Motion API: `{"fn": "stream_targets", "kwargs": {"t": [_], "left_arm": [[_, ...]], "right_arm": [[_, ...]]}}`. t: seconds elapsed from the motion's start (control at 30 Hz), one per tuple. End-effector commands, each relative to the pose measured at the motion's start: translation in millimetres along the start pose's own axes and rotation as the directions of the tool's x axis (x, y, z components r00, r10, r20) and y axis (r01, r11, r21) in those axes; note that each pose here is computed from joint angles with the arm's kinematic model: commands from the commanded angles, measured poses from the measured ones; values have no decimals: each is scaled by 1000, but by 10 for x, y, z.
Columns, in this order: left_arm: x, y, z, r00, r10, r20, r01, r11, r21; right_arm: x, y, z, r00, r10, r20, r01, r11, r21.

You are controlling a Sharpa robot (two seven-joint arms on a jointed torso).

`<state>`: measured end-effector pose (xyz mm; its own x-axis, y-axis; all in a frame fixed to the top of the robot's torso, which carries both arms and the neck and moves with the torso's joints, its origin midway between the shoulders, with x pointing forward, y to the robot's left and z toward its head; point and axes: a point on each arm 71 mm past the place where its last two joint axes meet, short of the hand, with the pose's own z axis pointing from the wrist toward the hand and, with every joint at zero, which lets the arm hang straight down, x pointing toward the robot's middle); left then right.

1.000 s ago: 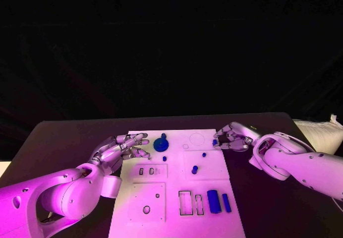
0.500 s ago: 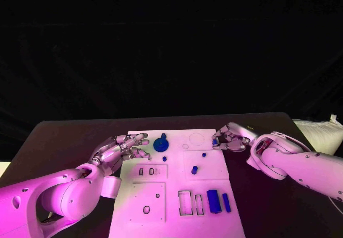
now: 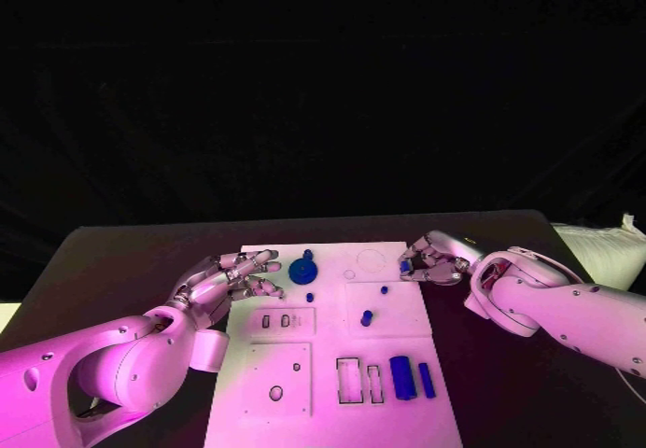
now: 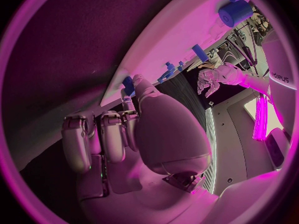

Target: Assemble the parts on the task board

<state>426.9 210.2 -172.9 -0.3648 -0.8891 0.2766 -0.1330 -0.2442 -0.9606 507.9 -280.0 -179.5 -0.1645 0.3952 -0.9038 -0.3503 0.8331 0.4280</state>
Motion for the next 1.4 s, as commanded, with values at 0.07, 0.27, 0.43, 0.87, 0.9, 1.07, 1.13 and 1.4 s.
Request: {"fn": "stream_targets", "kwargs": {"t": [0.07,0.27,0.43,0.87,0.9,1.07,1.13,1.4], "left_arm": [[29,-5,2,1000,-11,-23,11,1000,4],[29,-6,2,1000,-11,-23,11,1000,4],[25,-6,3,1000,-11,-22,11,1000,4],[-17,-11,7,1000,-7,-12,7,1000,8],[-27,-12,10,1000,-6,-10,6,1000,9],[-89,-14,29,1000,0,5,0,1000,14],[-125,-16,40,1000,4,14,-4,1000,17],[-199,-21,58,999,11,32,-12,1000,24]], "right_arm": [[17,1,5,1000,-15,-15,15,1000,1],[-10,9,9,1000,-16,27,16,1000,-6],[-46,27,11,997,-17,77,19,1000,-16],[-35,470,64,997,18,81,-12,998,-68],[-20,539,77,997,19,76,-13,997,-75],[100,870,149,999,16,46,-10,994,-110],[193,1043,186,1000,8,22,-5,992,-127],[479,1472,264,999,-40,-32,33,982,-183]]}}
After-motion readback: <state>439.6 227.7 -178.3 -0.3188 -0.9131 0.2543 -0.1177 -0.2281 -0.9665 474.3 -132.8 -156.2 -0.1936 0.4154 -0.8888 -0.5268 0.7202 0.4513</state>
